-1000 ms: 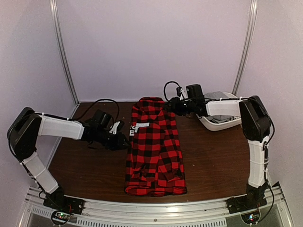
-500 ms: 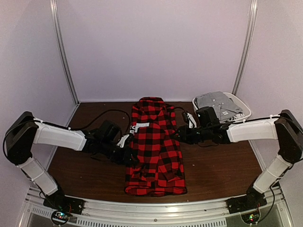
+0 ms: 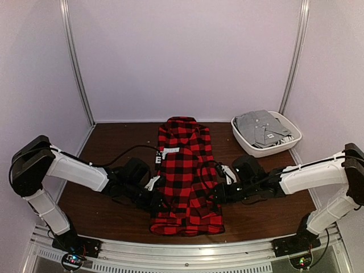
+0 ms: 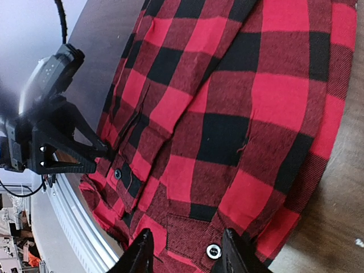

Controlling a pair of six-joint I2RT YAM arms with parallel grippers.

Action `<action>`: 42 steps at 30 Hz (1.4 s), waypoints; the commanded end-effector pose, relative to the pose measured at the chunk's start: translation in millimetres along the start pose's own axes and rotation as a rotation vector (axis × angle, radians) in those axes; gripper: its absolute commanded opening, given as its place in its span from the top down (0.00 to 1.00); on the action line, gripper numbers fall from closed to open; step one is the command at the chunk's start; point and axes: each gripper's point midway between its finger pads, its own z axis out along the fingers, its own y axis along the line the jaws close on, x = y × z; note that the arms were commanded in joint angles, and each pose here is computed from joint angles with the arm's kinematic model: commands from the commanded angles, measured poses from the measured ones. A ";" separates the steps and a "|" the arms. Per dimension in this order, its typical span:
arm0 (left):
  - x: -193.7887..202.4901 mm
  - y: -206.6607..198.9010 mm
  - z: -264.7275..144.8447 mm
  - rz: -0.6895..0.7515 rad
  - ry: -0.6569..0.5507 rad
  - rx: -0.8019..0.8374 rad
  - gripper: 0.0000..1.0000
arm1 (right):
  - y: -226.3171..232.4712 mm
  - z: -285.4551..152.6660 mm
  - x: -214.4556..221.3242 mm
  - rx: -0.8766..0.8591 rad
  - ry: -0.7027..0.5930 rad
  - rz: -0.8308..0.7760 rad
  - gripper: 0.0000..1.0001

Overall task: Fold and stack the long sleeve shirts
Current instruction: Smooth out the rectangle-folded shirt at the center of the board, then pick up the rectangle-folded shirt from the center of the board.

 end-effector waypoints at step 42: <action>35.6 40.6 -23.9 -0.119 0.032 -0.103 0.57 | -48.7 -12.9 72.6 0.085 0.057 0.218 0.55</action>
